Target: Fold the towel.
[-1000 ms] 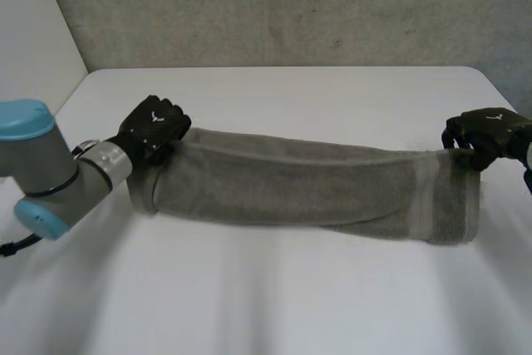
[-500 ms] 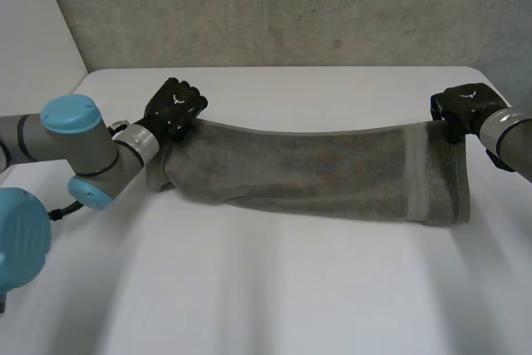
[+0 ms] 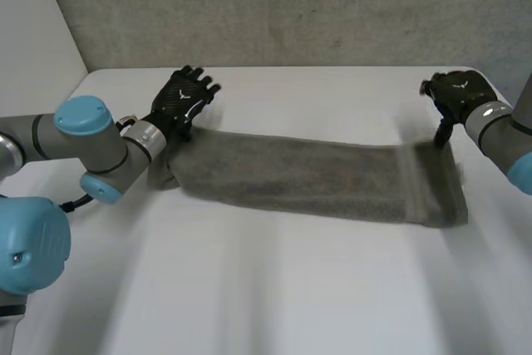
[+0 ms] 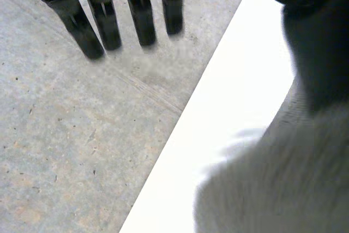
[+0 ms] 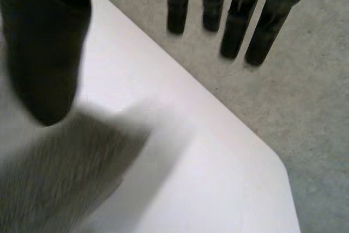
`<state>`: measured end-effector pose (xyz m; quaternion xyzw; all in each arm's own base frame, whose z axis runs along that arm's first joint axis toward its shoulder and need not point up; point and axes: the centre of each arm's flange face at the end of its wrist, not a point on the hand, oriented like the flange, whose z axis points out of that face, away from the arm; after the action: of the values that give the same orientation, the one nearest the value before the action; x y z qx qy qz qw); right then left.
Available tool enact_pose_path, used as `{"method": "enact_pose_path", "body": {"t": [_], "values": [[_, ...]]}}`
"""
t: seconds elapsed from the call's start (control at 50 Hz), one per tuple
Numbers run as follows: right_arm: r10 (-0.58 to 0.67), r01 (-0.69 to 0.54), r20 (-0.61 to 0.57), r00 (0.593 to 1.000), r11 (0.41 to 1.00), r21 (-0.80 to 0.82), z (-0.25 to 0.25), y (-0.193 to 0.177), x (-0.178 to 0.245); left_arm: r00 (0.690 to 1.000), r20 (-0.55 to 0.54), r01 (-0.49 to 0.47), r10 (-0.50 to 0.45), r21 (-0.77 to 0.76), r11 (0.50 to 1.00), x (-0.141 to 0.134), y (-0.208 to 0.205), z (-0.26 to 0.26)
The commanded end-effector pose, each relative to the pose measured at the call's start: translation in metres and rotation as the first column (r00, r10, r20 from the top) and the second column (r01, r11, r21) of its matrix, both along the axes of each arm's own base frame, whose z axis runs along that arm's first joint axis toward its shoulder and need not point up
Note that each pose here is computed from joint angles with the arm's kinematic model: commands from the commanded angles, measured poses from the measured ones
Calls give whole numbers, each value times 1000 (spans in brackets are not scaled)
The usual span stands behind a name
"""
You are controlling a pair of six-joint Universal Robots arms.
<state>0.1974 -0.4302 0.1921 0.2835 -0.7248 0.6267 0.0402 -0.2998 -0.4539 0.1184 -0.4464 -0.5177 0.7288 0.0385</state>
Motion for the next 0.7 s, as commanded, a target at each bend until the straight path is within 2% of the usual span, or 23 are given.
{"method": "enact_pose_path", "body": {"t": [0.02,0.14,0.2,0.3,0.42,0.54,0.6,0.64,0.7], "values": [[24,-22,22,999,996,-90,44,10,8,999,-34,17,-18,-5,1000,-7,8,26],[43,-34,55,998,987,-155,85,37,10,993,-115,29,-27,19,999,-3,22,67],[49,-39,61,997,988,-151,89,45,11,987,-159,31,-22,51,998,3,32,87],[54,-48,49,997,992,-116,92,83,9,979,-201,32,-8,117,993,14,58,105],[37,-36,36,999,999,-38,73,103,1,986,-167,20,21,237,971,25,94,82],[35,-36,19,999,995,91,30,126,-4,990,-131,-4,48,318,948,31,108,56],[27,-29,15,1000,992,119,11,133,-8,988,-112,-61,104,337,940,38,109,45],[10,-12,15,1000,992,127,2,133,-14,978,-96,-144,187,342,929,48,104,39],[-31,28,18,999,990,135,-9,131,-28,968,-85,-195,238,348,917,54,102,36]]}}
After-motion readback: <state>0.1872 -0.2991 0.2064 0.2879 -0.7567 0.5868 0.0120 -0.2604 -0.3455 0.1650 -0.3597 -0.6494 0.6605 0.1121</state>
